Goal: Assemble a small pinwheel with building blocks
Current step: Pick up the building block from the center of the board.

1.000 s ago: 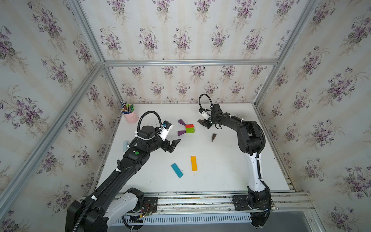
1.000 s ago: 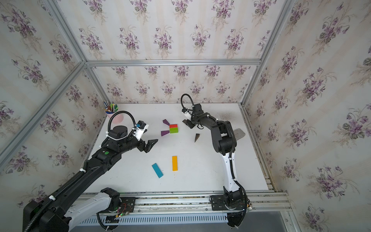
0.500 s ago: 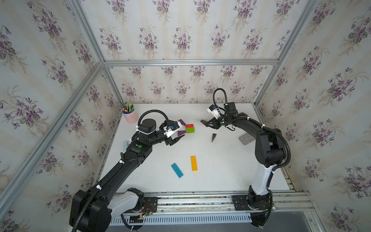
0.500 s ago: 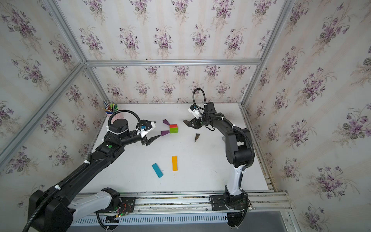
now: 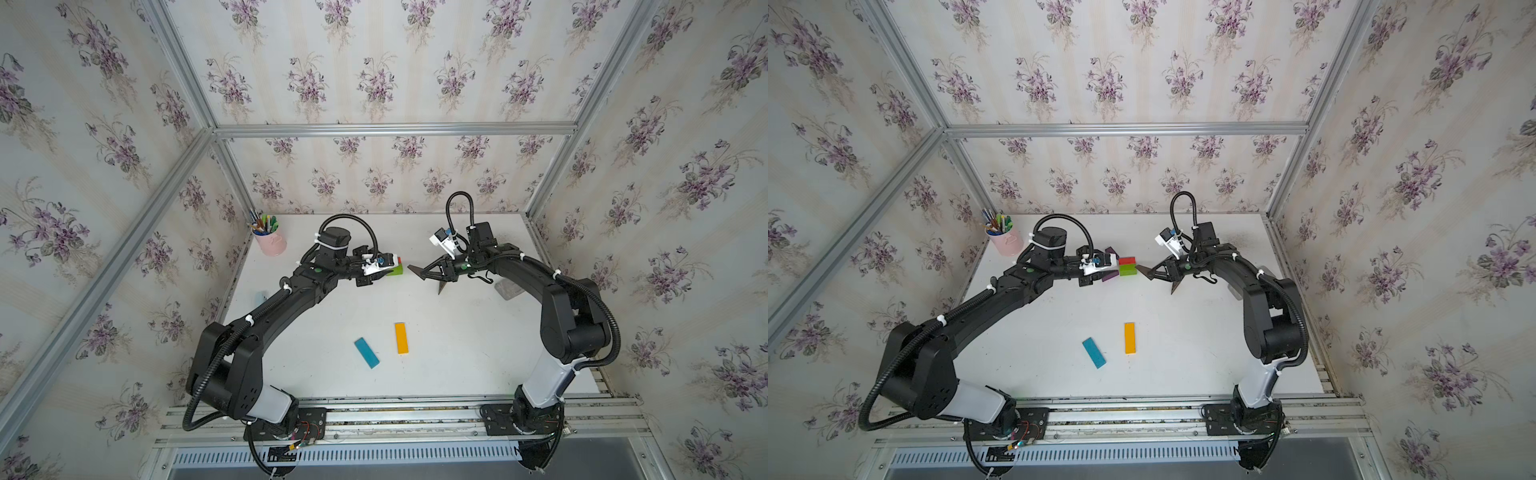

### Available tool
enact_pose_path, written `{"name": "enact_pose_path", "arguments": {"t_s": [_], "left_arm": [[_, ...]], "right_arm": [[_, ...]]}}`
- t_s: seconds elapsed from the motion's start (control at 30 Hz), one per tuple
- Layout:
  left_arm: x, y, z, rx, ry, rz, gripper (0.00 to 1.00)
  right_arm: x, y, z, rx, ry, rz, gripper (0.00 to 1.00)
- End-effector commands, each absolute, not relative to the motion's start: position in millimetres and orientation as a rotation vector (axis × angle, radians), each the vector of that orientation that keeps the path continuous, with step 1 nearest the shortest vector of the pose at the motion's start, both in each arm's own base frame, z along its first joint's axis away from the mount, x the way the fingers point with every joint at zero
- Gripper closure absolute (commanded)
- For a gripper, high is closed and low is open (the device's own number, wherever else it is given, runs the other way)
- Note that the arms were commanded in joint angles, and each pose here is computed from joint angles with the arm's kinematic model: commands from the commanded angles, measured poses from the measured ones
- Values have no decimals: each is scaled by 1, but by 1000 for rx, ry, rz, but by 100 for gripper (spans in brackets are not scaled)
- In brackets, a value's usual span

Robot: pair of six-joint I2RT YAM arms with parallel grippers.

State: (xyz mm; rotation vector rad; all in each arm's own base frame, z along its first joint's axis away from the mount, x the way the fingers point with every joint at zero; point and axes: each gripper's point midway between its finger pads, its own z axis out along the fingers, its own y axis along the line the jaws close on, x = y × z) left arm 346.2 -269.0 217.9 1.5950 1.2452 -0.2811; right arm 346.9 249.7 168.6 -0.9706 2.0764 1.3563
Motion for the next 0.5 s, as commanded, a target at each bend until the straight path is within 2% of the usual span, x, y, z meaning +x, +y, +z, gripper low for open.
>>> {"name": "enact_pose_path", "arguments": {"t_s": [0.0,0.33,0.47], "left_arm": [[339,-270,203,1723,1145,-109,54],[348,-271,200,1689,1166,-2,54],[348,-275,199,1693,1162,-21,58]], "right_arm": [[334,258,179,-1018,2016,1469,83],[317,277,180,-1101,2007,1535,83],[314,280,180,-1117,2004,1543,83]]}}
